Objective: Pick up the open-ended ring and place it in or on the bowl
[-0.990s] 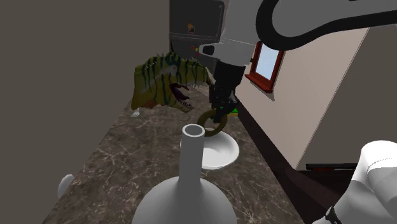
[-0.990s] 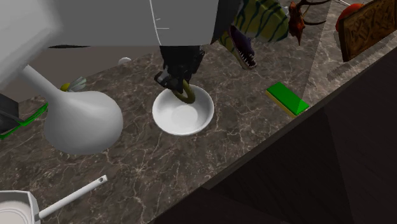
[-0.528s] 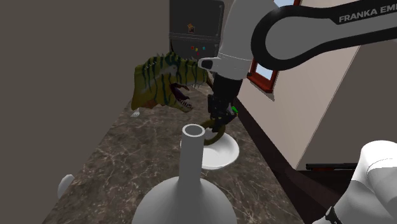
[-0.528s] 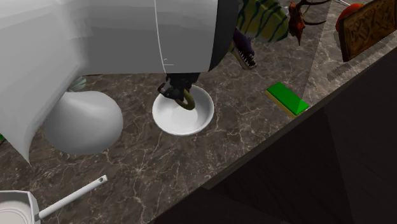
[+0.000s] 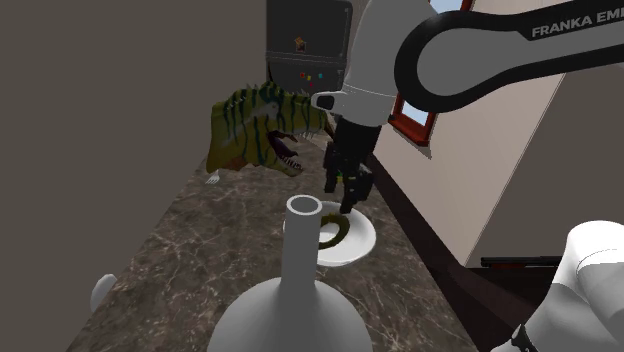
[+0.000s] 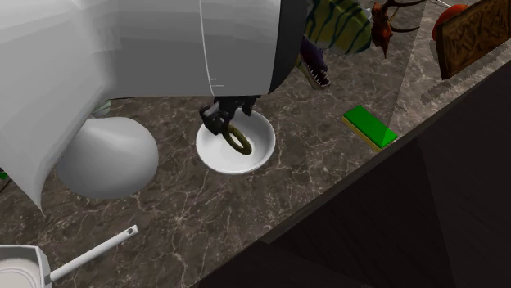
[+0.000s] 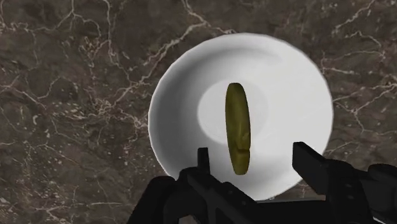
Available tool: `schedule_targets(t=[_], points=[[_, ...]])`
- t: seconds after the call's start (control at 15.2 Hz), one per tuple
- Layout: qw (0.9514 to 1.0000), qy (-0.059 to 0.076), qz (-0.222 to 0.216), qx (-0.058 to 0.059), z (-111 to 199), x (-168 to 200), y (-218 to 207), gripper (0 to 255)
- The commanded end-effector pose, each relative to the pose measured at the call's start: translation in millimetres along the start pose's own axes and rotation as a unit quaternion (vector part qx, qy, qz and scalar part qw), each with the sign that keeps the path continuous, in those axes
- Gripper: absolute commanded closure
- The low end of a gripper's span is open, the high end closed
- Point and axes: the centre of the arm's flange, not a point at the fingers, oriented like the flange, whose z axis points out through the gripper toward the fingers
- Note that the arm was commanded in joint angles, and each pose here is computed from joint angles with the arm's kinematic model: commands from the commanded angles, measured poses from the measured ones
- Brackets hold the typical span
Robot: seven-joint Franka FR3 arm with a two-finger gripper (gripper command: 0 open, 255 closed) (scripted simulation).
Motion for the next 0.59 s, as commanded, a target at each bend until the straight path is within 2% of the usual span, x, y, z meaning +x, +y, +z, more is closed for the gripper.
schedule_targets(t=[0.0, 0.2, 0.46, 0.53], points=[[1.0000, 0.000, 0.000, 0.000, 0, 0, 0, 0], [1.0000, 0.000, 0.000, 0.000, 0, 0, 0, 0], [1.0000, 0.000, 0.000, 0.000, -50, 0, 0, 0], [1.0000, 0.000, 0.000, 0.000, -50, 0, 0, 0]])
